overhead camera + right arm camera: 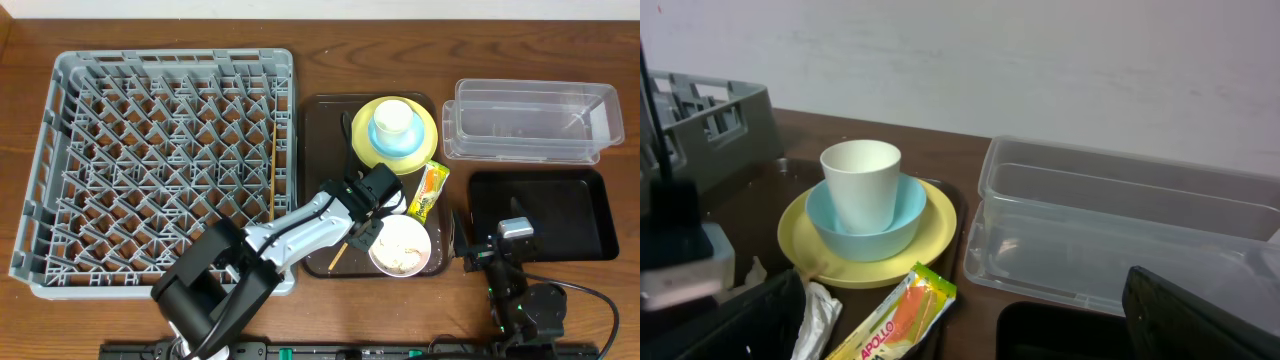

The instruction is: Sort waste into correct bins and load items into the dishwasher rack

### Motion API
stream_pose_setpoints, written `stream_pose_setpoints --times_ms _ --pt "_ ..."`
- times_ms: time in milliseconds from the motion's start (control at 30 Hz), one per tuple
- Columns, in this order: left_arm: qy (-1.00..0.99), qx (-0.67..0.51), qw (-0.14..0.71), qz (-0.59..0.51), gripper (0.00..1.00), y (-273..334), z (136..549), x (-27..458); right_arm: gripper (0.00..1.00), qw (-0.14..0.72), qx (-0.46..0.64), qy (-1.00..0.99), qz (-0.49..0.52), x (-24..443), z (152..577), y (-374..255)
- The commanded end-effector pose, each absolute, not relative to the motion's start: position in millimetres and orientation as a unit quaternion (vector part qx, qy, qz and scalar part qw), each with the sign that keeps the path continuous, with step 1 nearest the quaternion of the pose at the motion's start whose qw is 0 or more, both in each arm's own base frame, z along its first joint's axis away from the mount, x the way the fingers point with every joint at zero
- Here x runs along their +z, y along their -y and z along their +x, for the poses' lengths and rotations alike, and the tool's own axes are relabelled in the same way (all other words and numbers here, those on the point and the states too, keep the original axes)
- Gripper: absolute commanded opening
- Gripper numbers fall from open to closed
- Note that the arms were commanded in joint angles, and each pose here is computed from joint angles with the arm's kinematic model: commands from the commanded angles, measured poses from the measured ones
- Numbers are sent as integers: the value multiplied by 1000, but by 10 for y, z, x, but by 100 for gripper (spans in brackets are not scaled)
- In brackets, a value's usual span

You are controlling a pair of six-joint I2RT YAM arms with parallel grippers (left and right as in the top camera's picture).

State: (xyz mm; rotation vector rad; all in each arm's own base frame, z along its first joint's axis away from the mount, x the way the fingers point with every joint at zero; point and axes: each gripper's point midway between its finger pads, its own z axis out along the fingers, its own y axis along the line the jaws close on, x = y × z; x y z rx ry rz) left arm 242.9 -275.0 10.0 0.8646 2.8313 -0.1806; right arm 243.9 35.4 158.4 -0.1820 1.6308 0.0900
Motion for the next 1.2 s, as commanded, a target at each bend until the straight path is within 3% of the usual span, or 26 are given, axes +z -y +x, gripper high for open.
stream_pose_setpoints --times_ms 0,200,433,633,767,1000,1167 --pt "-944 -84 147 282 6 2802 2561 562 99 680 38 -729 -70 1571 2444 -314" --pt "-937 -61 240 246 12 2530 2753 1211 99 680 38 -729 -70 1571 2444 -314" --pt "-925 42 336 169 15 1879 3063 1723 99 680 38 -729 -70 1571 2444 -314" --pt "-938 82 328 81 16 1370 3348 1639 99 680 38 -729 -70 1571 2444 -314" --pt "-948 83 308 15 12 1121 3465 1499 99 680 38 -729 -70 1571 2444 -314" --pt "-962 18 271 12 9 1218 3485 1319 99 680 38 -729 -70 1571 2444 -314" --pt "-964 -80 251 45 13 1626 3388 1341 99 680 38 -729 -70 1571 2444 -314"
